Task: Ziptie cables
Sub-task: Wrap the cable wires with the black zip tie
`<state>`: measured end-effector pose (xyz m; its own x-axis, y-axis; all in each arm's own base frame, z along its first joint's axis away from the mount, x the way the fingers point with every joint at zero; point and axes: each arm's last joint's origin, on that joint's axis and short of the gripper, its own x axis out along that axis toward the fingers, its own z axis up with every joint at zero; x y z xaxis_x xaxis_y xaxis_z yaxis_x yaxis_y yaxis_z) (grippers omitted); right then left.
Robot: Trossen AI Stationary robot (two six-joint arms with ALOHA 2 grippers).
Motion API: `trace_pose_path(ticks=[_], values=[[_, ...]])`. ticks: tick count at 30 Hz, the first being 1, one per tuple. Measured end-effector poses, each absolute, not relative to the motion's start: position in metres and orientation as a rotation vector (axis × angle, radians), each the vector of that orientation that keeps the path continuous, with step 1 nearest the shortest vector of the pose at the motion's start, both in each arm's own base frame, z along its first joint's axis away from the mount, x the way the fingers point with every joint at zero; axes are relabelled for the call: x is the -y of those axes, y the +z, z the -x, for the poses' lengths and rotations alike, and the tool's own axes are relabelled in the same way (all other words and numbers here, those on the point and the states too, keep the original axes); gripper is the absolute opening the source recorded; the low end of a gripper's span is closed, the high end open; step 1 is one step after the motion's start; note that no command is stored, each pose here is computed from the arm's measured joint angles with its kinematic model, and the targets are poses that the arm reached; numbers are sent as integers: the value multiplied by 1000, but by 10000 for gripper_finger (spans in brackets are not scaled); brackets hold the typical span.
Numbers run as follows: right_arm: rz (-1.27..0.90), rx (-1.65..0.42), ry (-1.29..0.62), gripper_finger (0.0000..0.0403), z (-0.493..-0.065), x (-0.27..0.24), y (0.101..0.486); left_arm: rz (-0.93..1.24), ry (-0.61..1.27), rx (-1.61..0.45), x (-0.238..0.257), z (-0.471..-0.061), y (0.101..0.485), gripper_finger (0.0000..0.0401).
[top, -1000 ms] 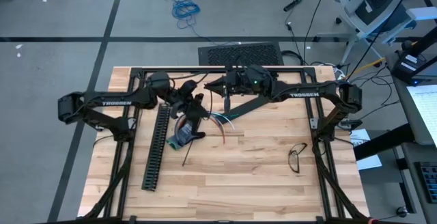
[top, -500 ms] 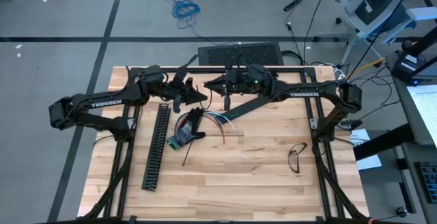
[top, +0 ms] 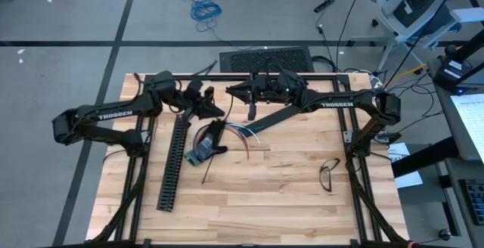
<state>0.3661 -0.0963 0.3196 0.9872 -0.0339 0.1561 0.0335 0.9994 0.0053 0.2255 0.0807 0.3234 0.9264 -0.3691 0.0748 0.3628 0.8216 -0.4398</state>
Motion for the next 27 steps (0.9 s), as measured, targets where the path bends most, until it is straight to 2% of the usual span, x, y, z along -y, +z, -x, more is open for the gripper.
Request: trace_pose_path(ticks=[8,15,27], values=[[-22,176,-34,0,-366,96,321,389,-86,141,-94,-207,340,0],[-21,194,-71,0,-366,97,323,405,-123,135,-87,-211,339,0],[-34,219,-110,0,-385,105,324,636,-200,93,-79,-220,335,0]])
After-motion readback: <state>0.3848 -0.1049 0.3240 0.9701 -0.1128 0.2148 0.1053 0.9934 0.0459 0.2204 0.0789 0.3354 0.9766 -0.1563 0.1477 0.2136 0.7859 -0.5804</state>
